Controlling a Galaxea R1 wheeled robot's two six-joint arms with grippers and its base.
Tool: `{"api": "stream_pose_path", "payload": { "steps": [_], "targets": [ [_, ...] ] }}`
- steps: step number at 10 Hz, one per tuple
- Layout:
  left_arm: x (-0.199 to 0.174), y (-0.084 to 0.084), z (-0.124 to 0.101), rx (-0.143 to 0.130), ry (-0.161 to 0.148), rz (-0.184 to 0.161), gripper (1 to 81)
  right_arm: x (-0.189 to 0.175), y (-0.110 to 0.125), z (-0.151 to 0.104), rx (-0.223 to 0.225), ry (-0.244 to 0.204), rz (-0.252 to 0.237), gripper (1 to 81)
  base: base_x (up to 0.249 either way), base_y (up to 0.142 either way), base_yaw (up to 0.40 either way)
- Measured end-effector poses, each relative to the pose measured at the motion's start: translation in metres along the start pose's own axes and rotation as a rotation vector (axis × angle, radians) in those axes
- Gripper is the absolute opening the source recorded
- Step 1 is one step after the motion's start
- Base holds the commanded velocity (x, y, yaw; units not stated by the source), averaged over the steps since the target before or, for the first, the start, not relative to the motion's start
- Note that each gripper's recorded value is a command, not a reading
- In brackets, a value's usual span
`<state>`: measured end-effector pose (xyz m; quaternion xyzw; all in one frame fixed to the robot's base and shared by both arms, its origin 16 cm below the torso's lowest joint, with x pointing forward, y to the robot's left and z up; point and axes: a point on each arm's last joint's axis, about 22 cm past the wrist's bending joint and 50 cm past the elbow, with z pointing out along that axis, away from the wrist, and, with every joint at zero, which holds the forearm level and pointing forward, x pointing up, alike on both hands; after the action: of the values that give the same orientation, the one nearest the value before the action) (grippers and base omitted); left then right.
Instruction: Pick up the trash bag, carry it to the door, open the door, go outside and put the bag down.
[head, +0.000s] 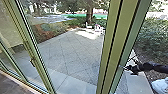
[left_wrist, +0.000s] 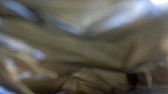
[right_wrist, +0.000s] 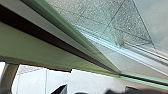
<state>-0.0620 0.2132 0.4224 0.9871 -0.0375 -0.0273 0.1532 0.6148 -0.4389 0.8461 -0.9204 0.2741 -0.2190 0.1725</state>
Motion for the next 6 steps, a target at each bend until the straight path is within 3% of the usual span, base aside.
{"api": "stream_pose_path", "payload": {
  "steps": [3, 6],
  "targets": [
    [0.005, 0.001, 0.001, -0.004, -0.005, 0.017, 1.0, 0.05, 0.016, -0.043, 0.001, 0.112, -0.028, 81.1, 0.0, 0.0, 0.0],
    [0.003, 0.003, 0.001, -0.006, -0.009, 0.018, 1.0, 0.072, 0.052, -0.077, -0.083, 0.132, -0.075, 81.1, 0.0, 0.0, 0.0]
  ]
}}
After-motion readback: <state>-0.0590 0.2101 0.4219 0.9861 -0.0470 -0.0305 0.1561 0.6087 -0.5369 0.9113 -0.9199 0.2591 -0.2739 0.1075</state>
